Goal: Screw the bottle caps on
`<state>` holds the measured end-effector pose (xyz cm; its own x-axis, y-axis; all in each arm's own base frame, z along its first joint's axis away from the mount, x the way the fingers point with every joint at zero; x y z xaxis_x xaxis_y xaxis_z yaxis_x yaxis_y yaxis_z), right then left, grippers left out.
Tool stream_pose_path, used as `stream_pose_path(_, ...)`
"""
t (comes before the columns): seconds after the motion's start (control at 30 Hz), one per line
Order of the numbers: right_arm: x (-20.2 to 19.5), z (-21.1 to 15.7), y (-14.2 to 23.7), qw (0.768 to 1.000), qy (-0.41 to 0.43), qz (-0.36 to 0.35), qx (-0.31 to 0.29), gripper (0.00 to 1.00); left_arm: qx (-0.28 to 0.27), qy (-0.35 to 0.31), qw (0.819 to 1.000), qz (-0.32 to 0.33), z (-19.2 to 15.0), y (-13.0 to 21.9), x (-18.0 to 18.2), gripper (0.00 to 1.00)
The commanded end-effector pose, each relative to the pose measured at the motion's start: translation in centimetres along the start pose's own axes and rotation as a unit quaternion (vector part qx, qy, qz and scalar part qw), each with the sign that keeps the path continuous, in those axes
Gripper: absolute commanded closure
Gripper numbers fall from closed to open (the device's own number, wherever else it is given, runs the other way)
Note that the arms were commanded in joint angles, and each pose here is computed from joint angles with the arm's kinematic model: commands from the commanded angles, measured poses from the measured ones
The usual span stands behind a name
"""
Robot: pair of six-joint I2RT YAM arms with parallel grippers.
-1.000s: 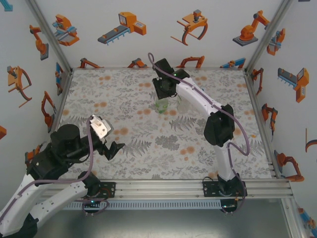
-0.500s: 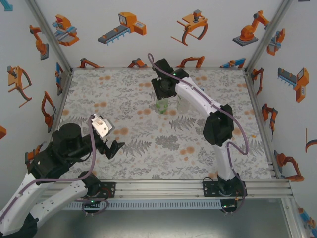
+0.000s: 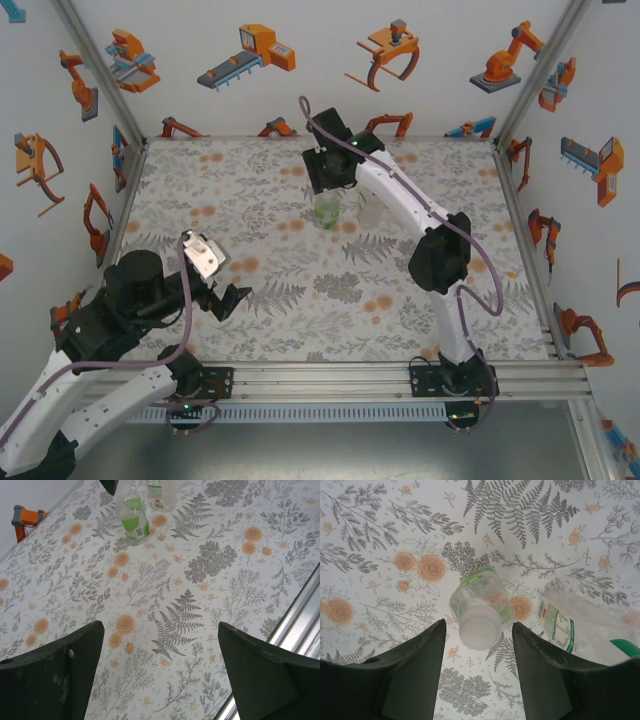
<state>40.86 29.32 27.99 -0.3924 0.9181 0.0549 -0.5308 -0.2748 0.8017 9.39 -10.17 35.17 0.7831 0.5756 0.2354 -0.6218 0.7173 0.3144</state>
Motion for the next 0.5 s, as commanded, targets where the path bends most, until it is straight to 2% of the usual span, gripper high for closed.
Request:
stream_pose_path(0.0, -0.1, 0.5, 1.7, 1.000, -0.005, 0.005, -0.004, 0.47, -0.012, -0.012, 1.000, 0.003, -0.1, -0.7, 0.0, 0.11)
stream_pose_path(0.23, 0.2, -0.6, 4.4, 1.000, -0.022, 0.011, 0.001, 0.47, -0.011, -0.032, 0.999, 0.014, -0.4, -3.7, 0.3, 0.00)
stream_pose_path(0.47, 0.2, -4.5, 6.5, 0.999, -0.027, -0.001, 0.020, 0.47, 0.002, -0.047, 0.999, 0.010, -0.3, -8.1, 0.8, 0.03)
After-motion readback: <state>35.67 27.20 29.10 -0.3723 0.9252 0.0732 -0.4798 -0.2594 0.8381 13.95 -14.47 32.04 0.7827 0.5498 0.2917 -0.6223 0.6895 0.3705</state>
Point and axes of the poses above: each hand's point on the last joint's axis, 136 mm out from that joint toward the fingers, its own y axis back along the fingers, its own x axis along the line the jaws close on, z = x × y, the point moved 9 cm from there along y, back along the fingers, and after that the axes turned 2 degrees about -y, right-handed, at the moved point
